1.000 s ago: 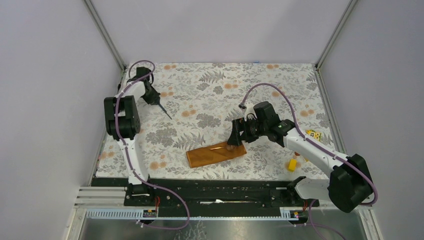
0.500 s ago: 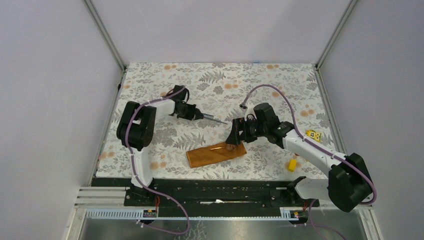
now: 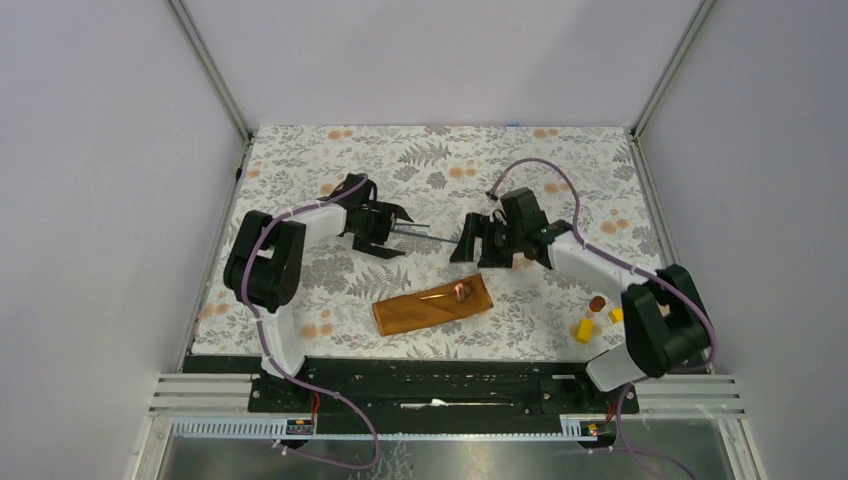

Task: Fold the napkin into a case and place the utensils inside
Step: Move the utensils to the center of the board.

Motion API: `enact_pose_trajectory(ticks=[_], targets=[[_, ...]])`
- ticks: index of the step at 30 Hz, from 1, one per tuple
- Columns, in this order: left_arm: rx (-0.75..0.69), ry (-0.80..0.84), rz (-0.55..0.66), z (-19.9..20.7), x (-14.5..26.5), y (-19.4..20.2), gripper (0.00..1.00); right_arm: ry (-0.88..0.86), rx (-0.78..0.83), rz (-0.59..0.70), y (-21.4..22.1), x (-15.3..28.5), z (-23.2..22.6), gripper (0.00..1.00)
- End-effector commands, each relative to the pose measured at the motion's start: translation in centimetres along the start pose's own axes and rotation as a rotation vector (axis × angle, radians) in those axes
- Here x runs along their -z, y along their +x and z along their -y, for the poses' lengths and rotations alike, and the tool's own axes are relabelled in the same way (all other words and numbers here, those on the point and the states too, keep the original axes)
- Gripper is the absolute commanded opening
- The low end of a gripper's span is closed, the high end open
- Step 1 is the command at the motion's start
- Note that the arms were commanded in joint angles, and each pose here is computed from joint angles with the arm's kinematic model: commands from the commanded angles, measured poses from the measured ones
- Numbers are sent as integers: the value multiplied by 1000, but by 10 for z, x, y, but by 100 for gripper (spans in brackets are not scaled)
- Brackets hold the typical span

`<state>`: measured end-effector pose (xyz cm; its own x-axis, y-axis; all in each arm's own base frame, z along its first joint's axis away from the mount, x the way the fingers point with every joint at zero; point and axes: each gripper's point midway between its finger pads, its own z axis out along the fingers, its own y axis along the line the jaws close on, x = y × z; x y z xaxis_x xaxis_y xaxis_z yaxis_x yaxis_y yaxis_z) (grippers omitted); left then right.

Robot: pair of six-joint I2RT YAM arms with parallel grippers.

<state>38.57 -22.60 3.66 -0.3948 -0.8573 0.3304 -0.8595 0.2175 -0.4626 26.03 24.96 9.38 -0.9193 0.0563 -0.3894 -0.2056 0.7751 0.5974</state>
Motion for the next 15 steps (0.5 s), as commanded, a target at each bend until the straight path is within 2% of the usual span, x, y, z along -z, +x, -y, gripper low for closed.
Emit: enact_pose_trajectory(ticks=[1, 5, 9, 11, 15], targets=[[-278, 19, -5, -1, 39, 4, 91, -68, -142, 23, -53, -11, -5, 89], [-595, 74, -6, 8, 59, -24, 96, -98, -154, -79, -65, -42, 1, 88], [-875, -22, 154, 17, 83, -64, 98, -141, -176, -175, -66, -70, 12, 87], [-915, -78, 212, 16, 92, -81, 98, -156, -193, -188, -67, -76, 21, 86], [-911, 1, 224, 26, 102, -93, 98, -213, -220, -233, -63, -79, 32, 83]])
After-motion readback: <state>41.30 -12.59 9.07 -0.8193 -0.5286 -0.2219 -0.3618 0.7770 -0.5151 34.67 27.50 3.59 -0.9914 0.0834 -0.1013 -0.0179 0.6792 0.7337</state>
